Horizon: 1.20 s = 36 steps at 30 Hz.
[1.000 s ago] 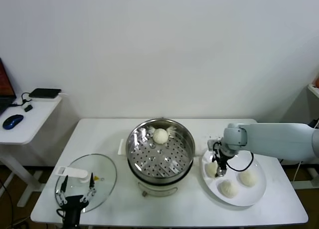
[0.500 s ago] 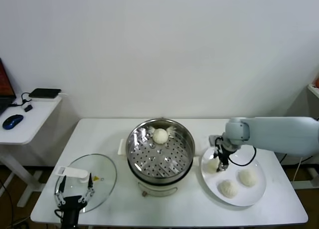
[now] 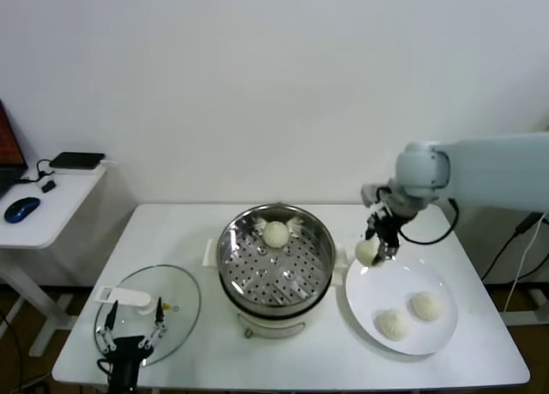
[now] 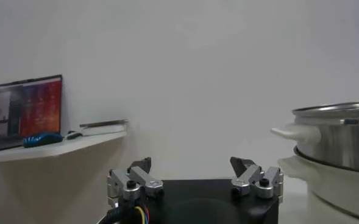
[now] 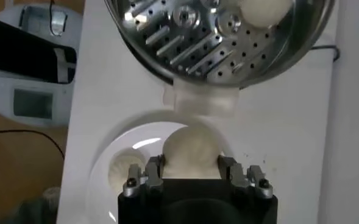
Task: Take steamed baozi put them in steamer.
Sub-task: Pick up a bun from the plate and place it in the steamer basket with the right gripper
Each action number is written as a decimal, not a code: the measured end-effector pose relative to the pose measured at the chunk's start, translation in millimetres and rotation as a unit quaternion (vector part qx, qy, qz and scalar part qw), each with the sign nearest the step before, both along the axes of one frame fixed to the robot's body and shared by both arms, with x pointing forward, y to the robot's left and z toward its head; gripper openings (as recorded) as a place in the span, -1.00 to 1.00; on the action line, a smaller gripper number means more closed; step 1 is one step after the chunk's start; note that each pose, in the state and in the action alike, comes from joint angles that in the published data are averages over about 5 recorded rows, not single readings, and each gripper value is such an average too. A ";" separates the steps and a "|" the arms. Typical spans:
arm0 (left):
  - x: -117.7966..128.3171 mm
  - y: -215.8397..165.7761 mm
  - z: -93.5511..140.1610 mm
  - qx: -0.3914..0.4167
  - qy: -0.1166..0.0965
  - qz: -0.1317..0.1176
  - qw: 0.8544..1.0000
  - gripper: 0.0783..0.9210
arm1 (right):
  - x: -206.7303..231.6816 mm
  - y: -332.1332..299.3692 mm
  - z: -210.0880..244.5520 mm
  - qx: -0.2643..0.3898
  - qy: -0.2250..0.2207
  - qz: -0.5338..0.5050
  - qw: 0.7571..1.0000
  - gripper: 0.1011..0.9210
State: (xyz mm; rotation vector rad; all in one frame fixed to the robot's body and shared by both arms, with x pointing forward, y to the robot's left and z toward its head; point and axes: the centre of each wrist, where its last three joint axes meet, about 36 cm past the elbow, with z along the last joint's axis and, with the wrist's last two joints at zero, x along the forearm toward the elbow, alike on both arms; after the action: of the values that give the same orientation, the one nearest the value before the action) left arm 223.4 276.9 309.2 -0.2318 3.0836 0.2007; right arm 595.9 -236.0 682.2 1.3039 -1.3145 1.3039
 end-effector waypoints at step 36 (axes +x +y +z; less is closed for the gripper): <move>-0.4 0.6 -0.6 0.002 0.000 -0.001 1.000 0.77 | 12.0 247.7 -46.2 0.005 -0.021 0.067 0.998 0.20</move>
State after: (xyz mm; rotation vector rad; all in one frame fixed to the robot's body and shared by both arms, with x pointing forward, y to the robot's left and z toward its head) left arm 223.0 277.5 308.5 -0.2277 3.0825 0.2077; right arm 607.9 11.7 636.1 1.3984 -1.2821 1.4240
